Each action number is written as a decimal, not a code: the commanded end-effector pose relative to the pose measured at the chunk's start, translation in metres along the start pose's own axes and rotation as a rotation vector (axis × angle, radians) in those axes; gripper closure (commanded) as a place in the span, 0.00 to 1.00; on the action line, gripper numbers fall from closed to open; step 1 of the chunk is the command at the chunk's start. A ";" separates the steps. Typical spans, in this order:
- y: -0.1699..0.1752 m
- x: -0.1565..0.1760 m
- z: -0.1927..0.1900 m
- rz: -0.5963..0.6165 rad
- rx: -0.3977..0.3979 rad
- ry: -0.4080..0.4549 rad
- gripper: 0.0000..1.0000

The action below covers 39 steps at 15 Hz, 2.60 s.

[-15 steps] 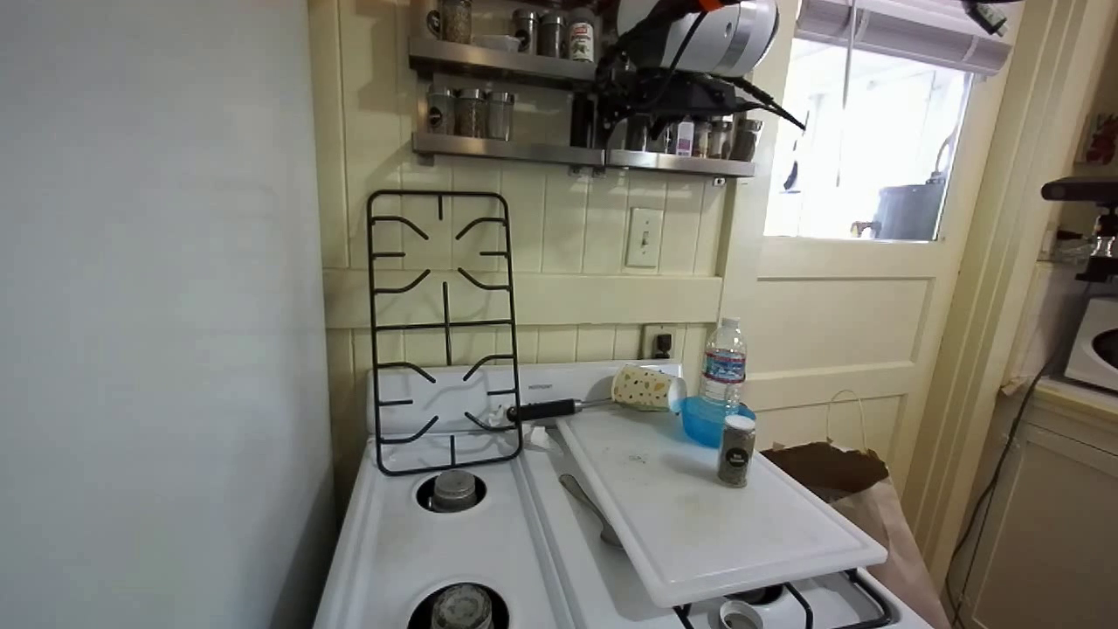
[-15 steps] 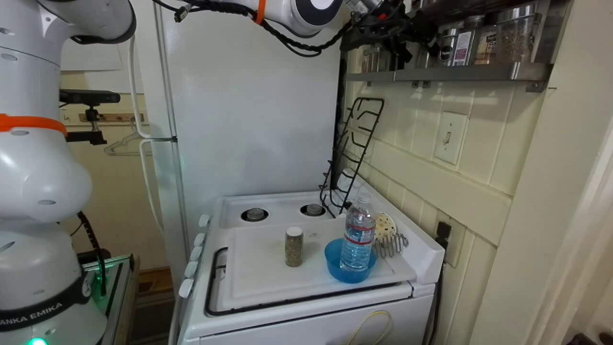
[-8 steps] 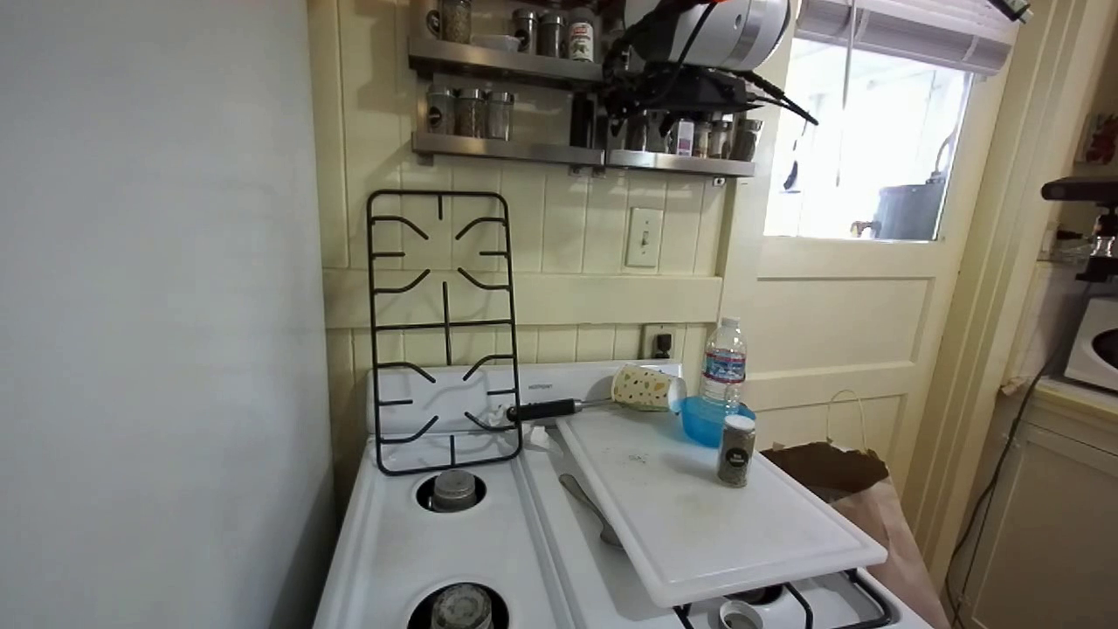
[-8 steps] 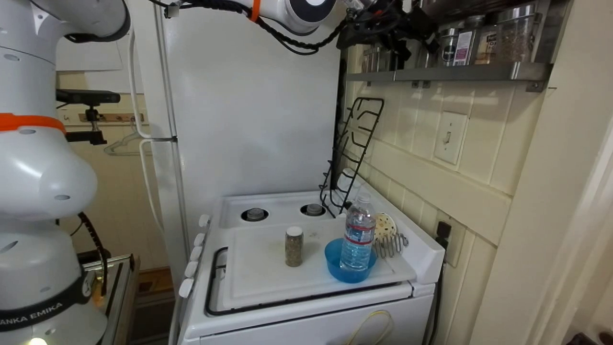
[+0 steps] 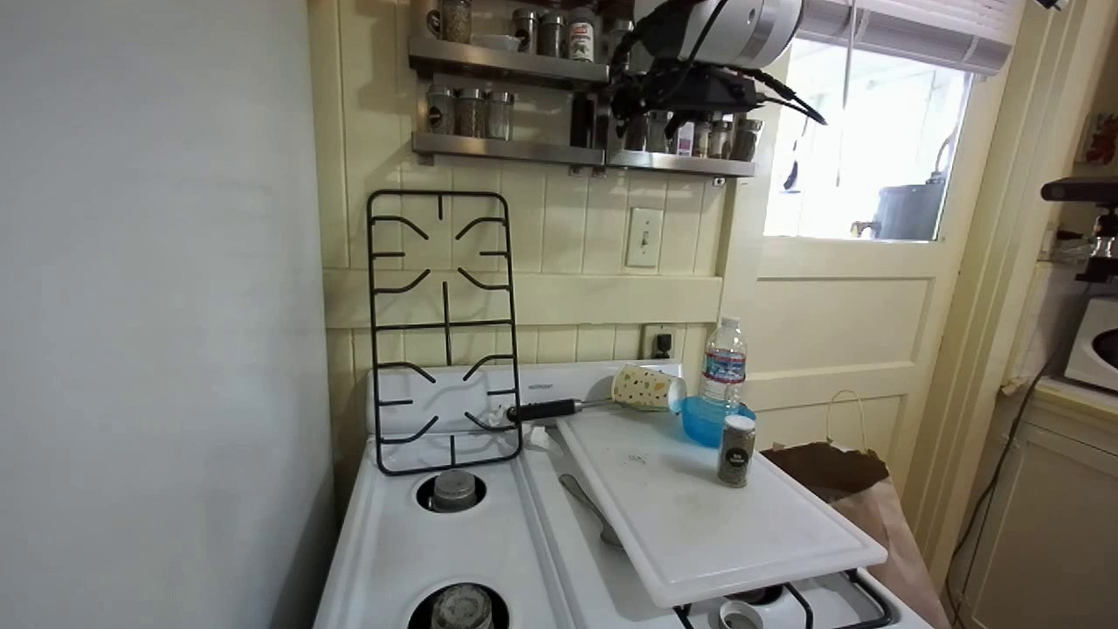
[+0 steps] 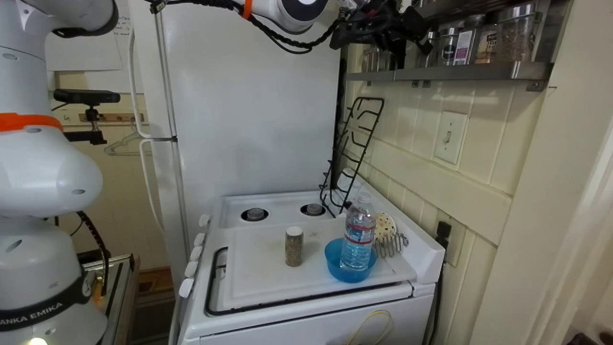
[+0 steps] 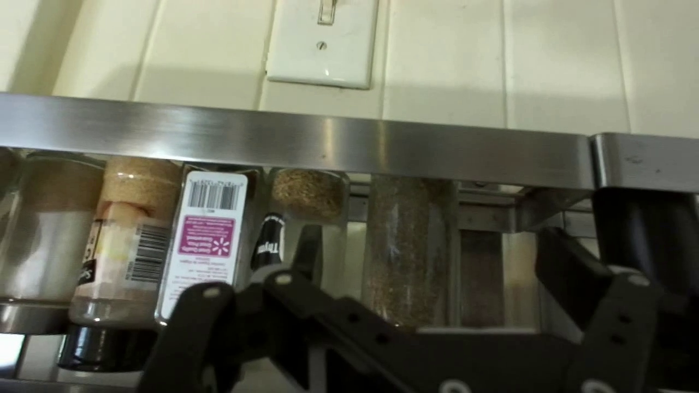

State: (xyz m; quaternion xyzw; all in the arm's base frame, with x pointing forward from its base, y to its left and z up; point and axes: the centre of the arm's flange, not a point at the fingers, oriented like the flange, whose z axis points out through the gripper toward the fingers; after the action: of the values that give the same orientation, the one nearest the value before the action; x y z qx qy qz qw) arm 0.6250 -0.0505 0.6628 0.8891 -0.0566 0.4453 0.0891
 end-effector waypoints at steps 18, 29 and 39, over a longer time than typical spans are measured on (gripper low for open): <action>0.085 -0.085 -0.079 0.187 0.025 0.137 0.00; 0.207 -0.127 -0.086 -0.221 -0.187 0.065 0.00; 0.207 -0.097 -0.063 -0.051 -0.186 0.109 0.00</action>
State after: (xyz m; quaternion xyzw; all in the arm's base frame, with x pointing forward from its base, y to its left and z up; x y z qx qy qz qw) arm 0.4595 -0.2343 0.6411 0.8599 -0.0369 0.4656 0.2060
